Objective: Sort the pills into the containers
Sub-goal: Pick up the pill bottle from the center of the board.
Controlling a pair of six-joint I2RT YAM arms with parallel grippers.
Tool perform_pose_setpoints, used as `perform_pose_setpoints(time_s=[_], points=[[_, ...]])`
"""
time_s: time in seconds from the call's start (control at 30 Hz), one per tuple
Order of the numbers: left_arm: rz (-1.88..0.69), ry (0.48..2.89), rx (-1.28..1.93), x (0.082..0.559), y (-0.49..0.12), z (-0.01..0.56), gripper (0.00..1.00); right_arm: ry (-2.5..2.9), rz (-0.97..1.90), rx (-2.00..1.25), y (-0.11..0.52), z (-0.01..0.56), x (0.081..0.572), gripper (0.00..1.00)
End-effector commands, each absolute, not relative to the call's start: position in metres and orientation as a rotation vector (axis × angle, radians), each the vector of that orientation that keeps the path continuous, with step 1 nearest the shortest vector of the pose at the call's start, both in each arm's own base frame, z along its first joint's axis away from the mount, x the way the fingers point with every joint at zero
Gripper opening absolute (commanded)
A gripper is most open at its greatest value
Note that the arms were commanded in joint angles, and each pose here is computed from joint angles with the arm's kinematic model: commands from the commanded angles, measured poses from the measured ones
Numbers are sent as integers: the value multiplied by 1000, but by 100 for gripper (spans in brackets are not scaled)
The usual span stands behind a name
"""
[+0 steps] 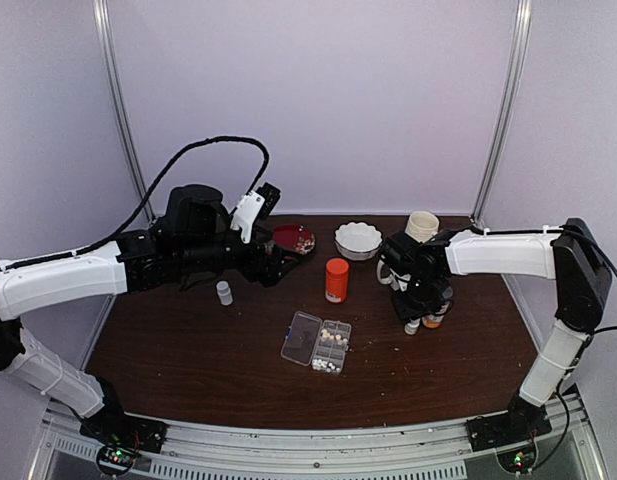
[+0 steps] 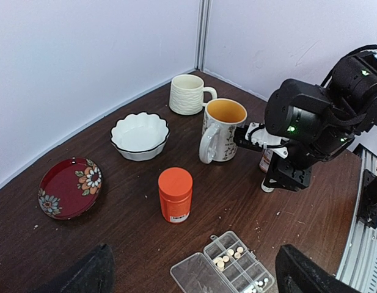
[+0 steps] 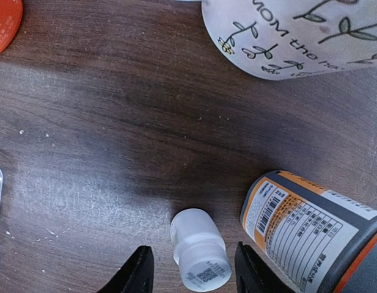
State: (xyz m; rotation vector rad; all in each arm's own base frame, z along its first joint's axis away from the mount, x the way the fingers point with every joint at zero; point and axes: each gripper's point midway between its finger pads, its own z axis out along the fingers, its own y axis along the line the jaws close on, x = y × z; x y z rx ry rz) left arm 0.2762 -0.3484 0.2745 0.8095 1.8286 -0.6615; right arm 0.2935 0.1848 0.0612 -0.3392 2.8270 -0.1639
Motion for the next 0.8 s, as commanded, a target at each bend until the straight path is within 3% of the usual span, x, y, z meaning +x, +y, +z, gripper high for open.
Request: perform_pose_setpoints(time_s=[0.0, 0.53, 0.63, 0.77], points=[[-663, 1794, 800, 280, -350, 279, 95, 2837, -213, -343, 179, 50, 291, 47], [-677, 1794, 795, 278, -348, 279, 95, 2788, -43, -359, 194, 80, 288, 21], [-703, 1741, 823, 272, -350, 283, 94, 2725, 98, -384, 208, 107, 288, 20], [-744, 1604, 862, 260, -351, 293, 92, 2599, 500, -463, 250, 161, 276, 20]])
